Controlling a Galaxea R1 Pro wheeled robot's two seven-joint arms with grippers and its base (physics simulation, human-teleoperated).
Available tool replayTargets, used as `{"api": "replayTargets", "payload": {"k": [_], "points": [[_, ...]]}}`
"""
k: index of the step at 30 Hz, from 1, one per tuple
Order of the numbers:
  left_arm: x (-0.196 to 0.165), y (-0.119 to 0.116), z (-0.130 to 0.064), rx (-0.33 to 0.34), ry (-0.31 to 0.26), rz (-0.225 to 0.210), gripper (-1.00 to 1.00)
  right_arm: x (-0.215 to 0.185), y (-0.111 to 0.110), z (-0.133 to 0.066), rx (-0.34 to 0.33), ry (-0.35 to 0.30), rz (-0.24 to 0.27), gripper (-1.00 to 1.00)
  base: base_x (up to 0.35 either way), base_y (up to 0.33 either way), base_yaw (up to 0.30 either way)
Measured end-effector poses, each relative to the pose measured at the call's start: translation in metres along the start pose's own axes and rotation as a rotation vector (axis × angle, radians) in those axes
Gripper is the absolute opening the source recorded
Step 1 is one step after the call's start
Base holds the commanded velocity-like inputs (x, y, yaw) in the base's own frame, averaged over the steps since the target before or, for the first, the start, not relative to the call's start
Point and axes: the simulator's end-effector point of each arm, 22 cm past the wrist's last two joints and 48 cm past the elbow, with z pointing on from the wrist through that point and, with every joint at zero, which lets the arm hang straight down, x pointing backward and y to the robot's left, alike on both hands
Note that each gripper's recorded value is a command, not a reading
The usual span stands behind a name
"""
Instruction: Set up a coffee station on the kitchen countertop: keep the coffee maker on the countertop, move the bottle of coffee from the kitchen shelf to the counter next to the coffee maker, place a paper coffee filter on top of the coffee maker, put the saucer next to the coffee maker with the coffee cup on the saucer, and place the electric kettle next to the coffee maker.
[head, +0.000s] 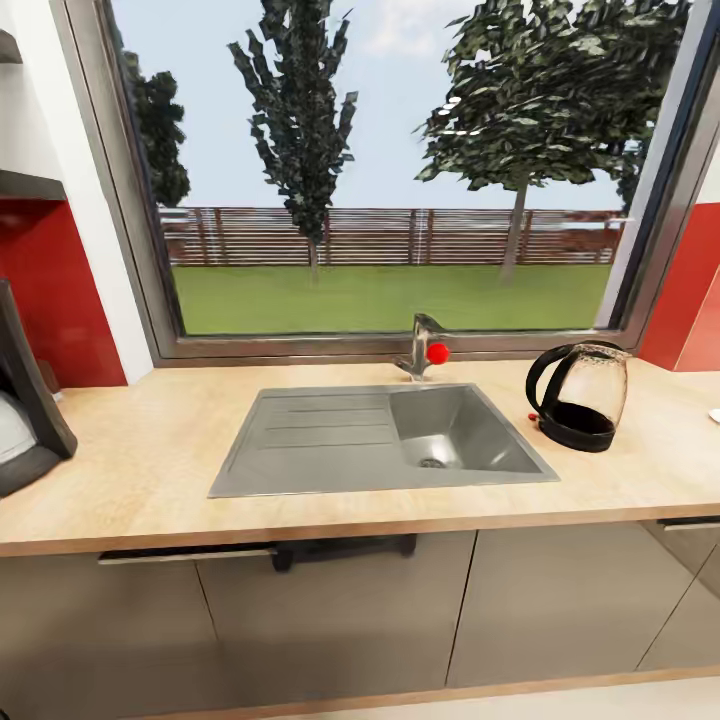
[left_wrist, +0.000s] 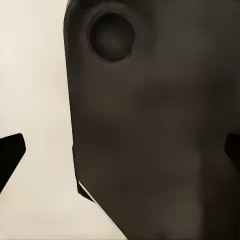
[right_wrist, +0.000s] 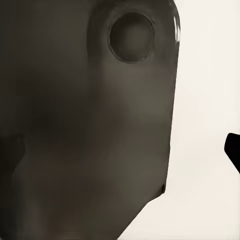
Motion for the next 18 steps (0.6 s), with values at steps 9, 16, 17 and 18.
{"api": "replayTargets", "payload": {"k": [9,16,17,18], "points": [[0.0,-0.004,0.0,0.006,-0.002,-0.007,1.0,-0.029,0.026,-0.001,-0.036,-0.065,0.0,1.0,0.0,0.0,0.001],[0.0,-0.004,0.0,0.006,-0.003,-0.007,1.0,-0.048,0.026,-0.003,-0.035,-0.106,0.004,1.0,0.0,0.0,0.204],[0.0,-0.004,0.0,0.006,-0.003,-0.007,1.0,-0.049,0.026,-0.003,-0.035,-0.108,0.004,1.0,0.0,0.0,0.267],[0.0,-0.004,0.0,0.006,-0.003,-0.007,1.0,-0.05,0.026,-0.003,-0.036,-0.109,0.004,1.0,0.0,0.0,0.27]]}}
